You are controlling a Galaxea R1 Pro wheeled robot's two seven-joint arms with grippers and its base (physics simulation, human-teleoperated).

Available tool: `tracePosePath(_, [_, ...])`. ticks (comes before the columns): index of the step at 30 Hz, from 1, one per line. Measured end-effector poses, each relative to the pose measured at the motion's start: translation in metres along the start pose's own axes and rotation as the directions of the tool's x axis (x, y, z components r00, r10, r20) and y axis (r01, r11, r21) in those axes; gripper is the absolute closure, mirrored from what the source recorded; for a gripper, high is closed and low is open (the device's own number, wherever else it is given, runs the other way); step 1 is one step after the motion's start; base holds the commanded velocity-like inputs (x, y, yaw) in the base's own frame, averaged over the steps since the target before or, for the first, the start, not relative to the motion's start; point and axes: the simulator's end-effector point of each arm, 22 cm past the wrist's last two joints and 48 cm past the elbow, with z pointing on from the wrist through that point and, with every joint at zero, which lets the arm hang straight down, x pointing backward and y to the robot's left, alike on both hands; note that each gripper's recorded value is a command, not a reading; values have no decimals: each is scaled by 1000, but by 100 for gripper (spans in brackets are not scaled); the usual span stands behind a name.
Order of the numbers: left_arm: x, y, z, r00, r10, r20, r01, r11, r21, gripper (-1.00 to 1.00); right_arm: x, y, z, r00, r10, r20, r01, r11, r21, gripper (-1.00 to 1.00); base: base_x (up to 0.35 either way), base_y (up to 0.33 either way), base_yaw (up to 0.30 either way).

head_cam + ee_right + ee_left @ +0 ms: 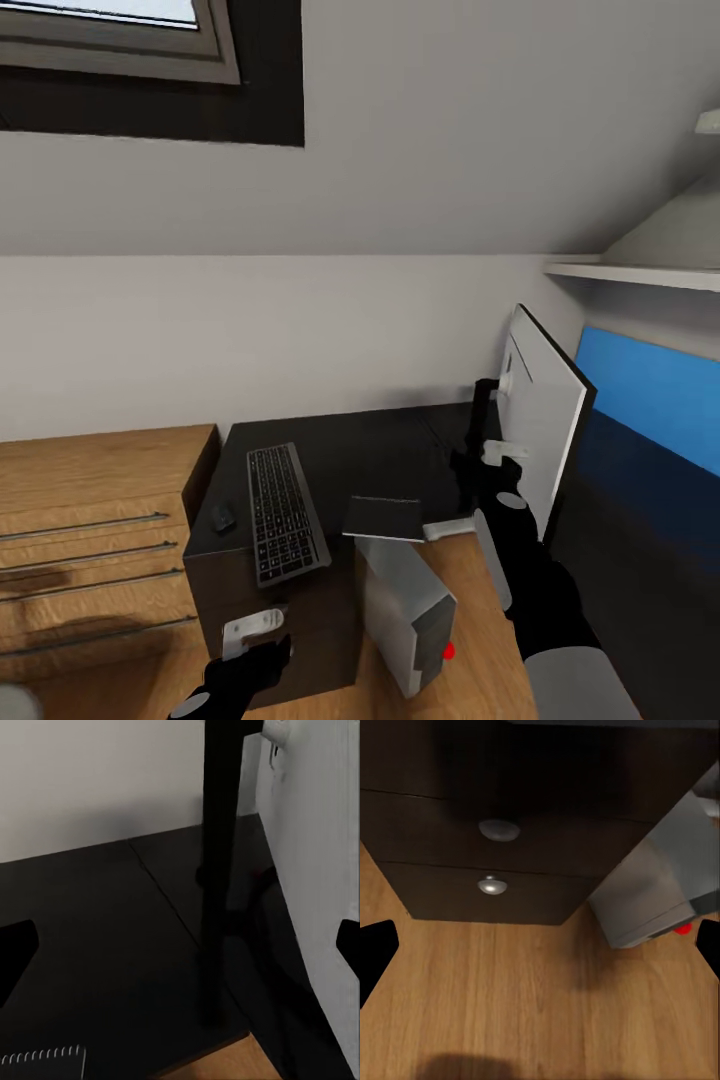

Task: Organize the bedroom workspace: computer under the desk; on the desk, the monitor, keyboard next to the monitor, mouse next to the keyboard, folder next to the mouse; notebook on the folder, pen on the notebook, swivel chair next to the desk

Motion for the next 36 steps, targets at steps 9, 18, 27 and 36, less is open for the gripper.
tracePosePath(9, [-5,0,-2,1000,3,12,-3,1000,4,-100,-5,0,-3,1000,4,8,-3,1000,-2,-100,0,0,-226])
tracePosePath(18, [-7,1,-3,1000,6,18,-6,1000,4,-100,-2,0,-5,1000,4,3,-4,1000,-2,-100,14,-29,-241])
tracePosePath(27, [-7,-2,-4,1000,7,20,-7,1000,8,-100,1,1,-4,1000,2,-1,-2,1000,-3,-100,55,-100,-21])
tracePosePath(36, [-5,-5,-4,1000,10,15,-11,1000,15,-100,4,-1,-5,1000,-1,-5,1,1000,0,-100,38,-107,0])
